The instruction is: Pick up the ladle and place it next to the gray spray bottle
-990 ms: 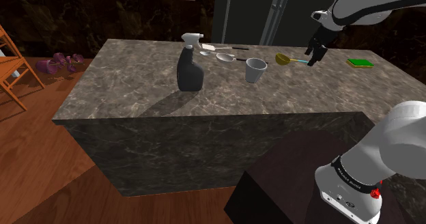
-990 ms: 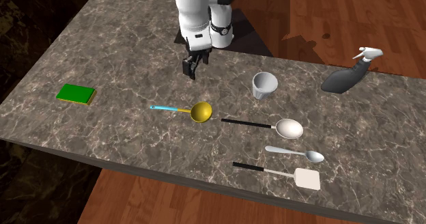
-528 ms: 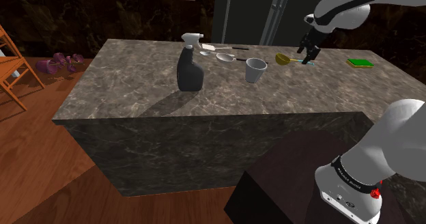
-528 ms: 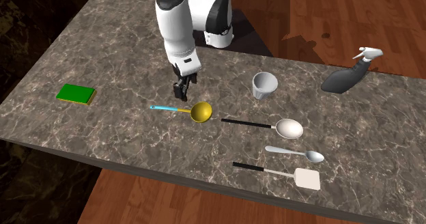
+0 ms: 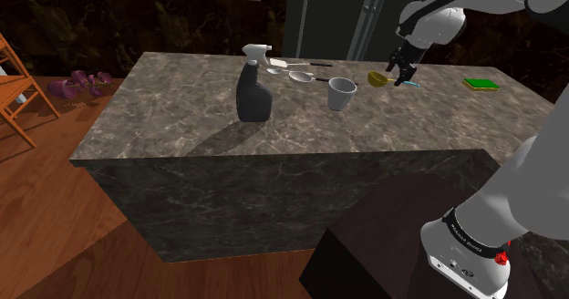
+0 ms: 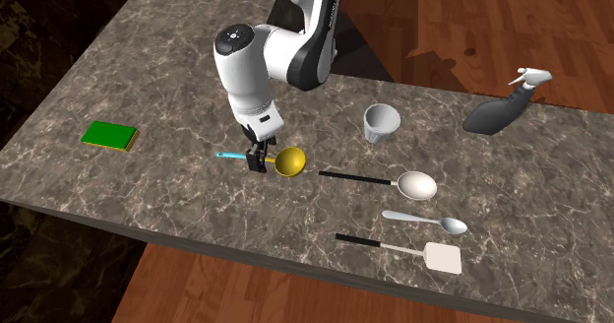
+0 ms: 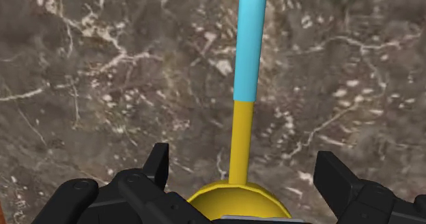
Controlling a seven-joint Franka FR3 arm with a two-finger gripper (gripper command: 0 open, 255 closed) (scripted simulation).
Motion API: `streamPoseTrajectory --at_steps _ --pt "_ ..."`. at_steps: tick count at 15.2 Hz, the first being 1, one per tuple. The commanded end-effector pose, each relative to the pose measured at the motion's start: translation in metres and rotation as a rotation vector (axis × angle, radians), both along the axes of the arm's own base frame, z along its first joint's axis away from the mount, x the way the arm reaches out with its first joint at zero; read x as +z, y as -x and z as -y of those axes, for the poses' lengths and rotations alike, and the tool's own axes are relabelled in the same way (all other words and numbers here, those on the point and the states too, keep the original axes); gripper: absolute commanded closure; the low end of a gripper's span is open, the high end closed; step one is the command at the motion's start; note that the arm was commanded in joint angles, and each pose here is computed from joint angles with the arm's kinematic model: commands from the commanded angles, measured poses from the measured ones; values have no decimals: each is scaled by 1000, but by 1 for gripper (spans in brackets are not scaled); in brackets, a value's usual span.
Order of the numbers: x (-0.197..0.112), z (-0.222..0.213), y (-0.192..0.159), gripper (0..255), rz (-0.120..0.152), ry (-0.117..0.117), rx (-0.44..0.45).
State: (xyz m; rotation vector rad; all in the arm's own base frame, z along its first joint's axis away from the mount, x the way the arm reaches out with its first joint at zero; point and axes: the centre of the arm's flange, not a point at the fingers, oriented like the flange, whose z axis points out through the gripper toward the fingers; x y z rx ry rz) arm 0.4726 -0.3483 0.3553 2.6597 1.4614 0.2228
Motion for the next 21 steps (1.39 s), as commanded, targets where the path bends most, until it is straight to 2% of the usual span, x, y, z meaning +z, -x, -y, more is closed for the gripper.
streamPoseTrajectory --at_steps 1,4,11,12,21 --pt "-10 1 -2 0 1 0 1" --pt "-24 1 -4 0 1 0 1" --pt "-24 1 -4 0 1 0 1" --pt "-24 1 -4 255 1 0 1" --pt "-24 1 -4 255 1 0 1"
